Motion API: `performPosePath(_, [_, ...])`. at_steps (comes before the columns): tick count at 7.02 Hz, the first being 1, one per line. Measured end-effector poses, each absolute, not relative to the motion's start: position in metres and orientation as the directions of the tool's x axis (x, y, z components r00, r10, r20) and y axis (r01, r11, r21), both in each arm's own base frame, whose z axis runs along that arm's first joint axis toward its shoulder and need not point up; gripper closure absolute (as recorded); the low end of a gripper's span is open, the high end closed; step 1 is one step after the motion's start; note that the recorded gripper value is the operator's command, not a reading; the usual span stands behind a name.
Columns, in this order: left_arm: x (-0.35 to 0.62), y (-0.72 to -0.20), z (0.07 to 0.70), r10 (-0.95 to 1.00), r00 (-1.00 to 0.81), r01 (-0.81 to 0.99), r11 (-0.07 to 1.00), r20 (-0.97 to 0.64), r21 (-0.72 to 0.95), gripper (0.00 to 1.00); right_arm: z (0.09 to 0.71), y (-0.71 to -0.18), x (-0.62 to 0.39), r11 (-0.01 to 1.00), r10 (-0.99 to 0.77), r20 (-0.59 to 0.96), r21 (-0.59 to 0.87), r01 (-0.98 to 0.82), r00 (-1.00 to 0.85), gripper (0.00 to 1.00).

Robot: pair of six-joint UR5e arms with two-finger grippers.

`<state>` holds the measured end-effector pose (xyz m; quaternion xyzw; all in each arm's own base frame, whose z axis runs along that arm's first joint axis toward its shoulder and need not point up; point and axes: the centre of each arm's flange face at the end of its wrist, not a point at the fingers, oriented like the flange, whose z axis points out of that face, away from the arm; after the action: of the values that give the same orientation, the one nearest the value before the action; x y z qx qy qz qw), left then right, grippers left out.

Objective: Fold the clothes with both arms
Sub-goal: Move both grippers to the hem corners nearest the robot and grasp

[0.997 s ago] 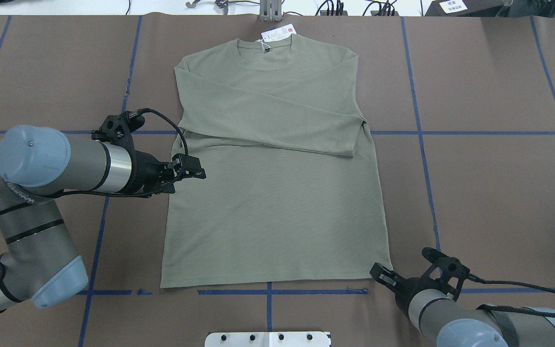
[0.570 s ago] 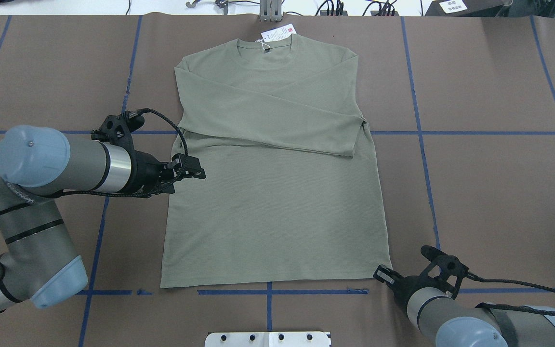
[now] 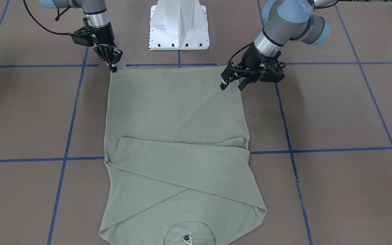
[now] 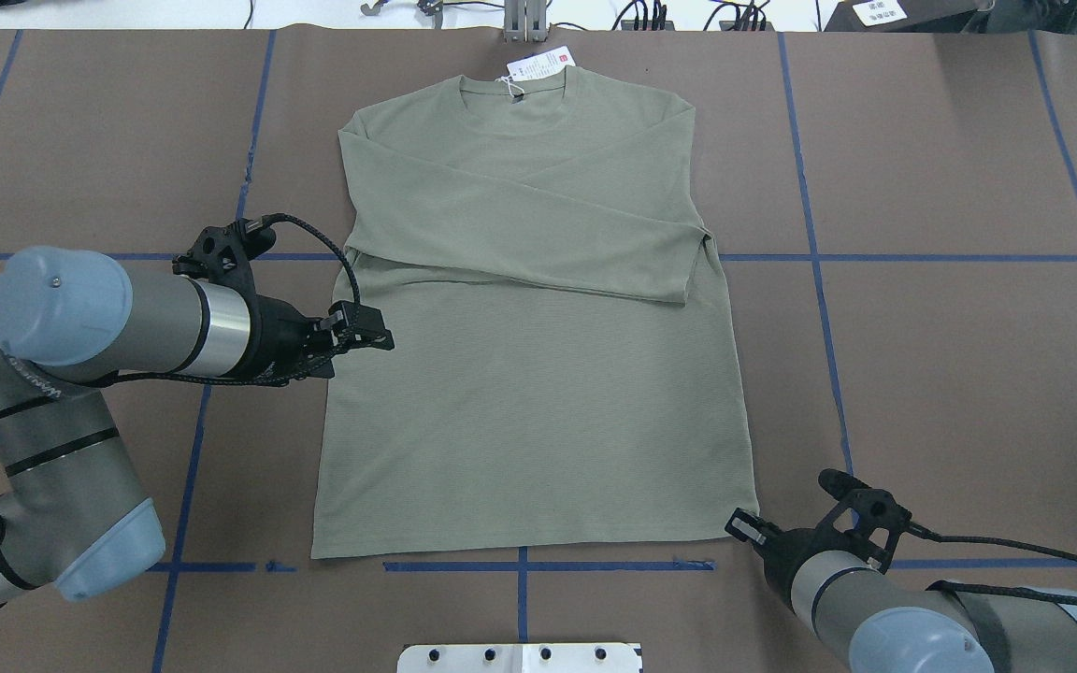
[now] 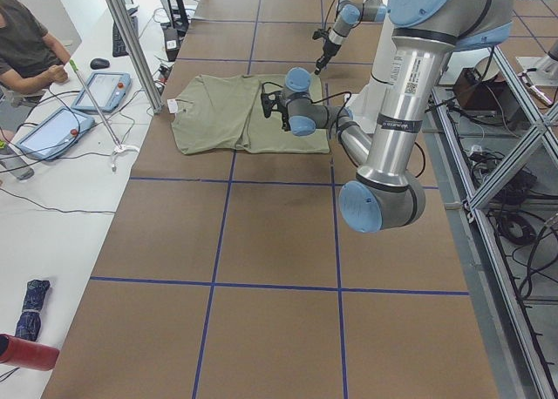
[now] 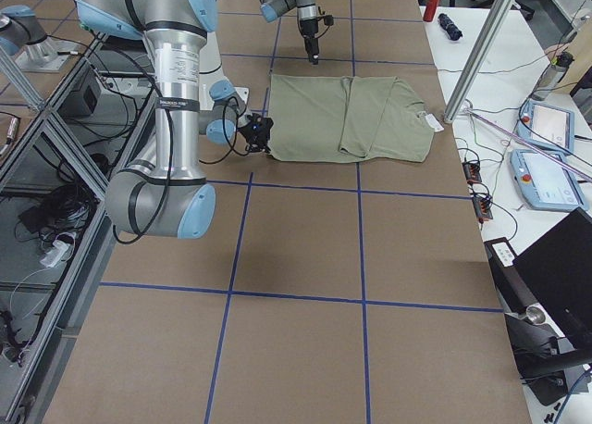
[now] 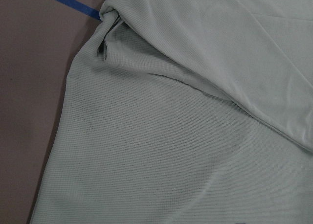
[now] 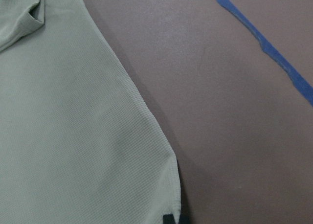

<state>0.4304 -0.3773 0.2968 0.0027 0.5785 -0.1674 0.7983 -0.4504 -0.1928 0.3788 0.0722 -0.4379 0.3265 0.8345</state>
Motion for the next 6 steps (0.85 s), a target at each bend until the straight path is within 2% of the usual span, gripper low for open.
performPosePath(3, [0.482, -0.297, 0.320, -0.375, 0.377, 0.327, 0.909, -0.847, -0.258, 0.17, 0.367, -0.195, -0.441, 0.773, 0.484, 0.787, -0.181, -0.608, 0.381, 1.00])
performPosePath(6, [0.486, -0.250, 0.332, -0.395, 0.521, 0.327, 0.911, -0.757, -0.250, 0.25, 0.366, -0.195, -0.440, 0.773, 0.484, 0.788, -0.182, -0.608, 0.379, 1.00])
